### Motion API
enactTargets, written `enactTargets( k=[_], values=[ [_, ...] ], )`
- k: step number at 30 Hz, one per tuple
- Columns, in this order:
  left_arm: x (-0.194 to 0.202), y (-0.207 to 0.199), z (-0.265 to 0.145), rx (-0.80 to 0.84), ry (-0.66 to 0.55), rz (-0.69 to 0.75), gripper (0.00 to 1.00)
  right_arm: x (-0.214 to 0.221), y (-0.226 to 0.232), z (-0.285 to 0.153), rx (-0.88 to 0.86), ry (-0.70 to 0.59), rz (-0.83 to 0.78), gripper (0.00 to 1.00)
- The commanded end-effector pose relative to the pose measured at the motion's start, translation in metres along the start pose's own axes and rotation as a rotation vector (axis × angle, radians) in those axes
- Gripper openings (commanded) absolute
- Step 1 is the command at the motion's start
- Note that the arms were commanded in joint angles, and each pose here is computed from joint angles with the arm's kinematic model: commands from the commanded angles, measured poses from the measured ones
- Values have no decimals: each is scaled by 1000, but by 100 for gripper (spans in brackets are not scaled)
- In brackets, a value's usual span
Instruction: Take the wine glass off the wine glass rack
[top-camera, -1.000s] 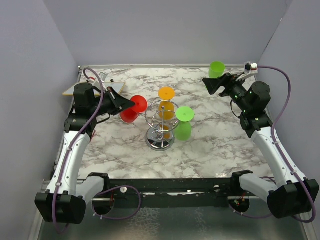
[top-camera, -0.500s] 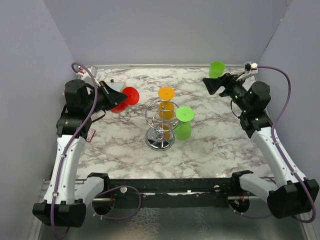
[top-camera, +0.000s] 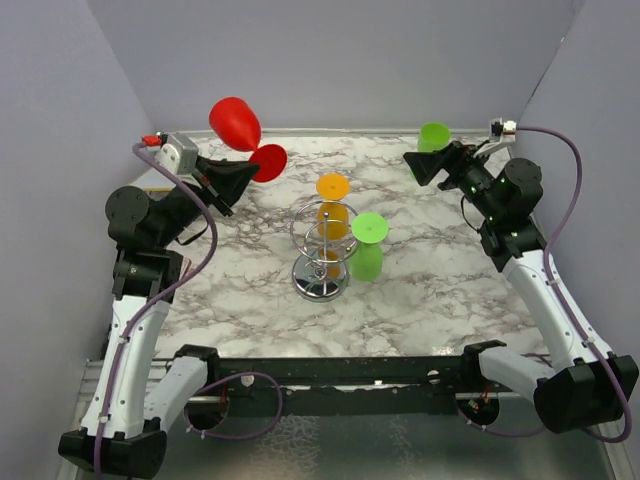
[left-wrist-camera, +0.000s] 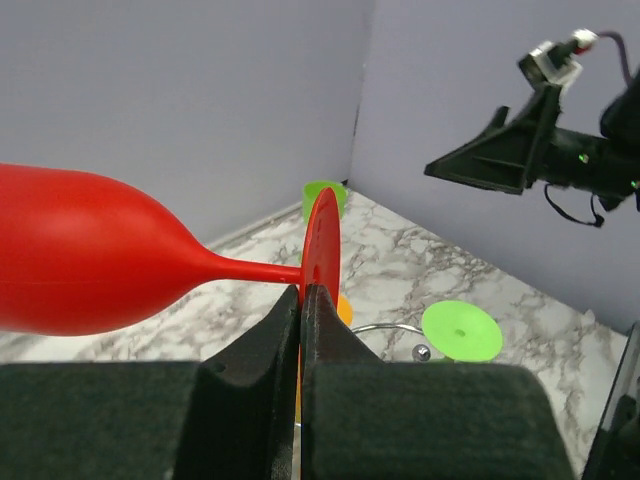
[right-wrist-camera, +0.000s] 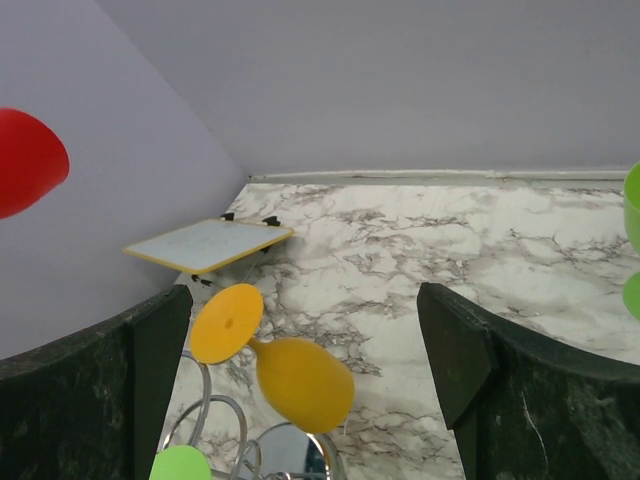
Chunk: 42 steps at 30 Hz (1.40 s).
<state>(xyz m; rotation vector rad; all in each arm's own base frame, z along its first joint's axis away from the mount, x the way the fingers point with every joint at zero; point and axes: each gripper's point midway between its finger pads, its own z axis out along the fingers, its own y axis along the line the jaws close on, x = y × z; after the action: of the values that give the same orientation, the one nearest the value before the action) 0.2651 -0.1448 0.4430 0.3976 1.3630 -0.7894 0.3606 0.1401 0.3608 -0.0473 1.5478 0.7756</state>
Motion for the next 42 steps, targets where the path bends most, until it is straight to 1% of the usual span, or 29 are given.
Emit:
enactTargets(
  k=[1,4,6,8,13,15,17,20,22,26,34,42],
  values=[
    [-29,-49,-4,259,-170,398,0,-12,21,3,-83,6,43,96],
    [-11,-80,-12,456,-171,602,0,-11,29,4,-116,29,81,95],
    [6,-100,-24,580,-201,751,0,-11,34,5,-142,47,101,94],
    [18,-114,-37,645,-245,855,0,-14,43,7,-182,69,102,94],
    [38,-123,-55,695,-271,924,0,-14,63,9,-281,146,161,94],
    [44,-124,-61,690,-283,959,0,-9,76,8,-357,209,220,94],
    [51,-122,-64,681,-262,994,0,-4,97,2,-488,299,283,94],
    [60,-124,-67,689,-247,1018,0,1,125,-14,-674,430,358,93],
    [64,-124,-69,685,-251,1033,0,2,142,-24,-759,479,357,93],
    [74,-125,-71,698,-247,1027,0,1,169,-28,-815,489,293,94],
    [79,-126,-72,709,-245,1021,0,8,221,-29,-952,513,254,94],
    [87,-127,-70,734,-231,998,0,20,255,-22,-1012,528,277,94]
  ],
)
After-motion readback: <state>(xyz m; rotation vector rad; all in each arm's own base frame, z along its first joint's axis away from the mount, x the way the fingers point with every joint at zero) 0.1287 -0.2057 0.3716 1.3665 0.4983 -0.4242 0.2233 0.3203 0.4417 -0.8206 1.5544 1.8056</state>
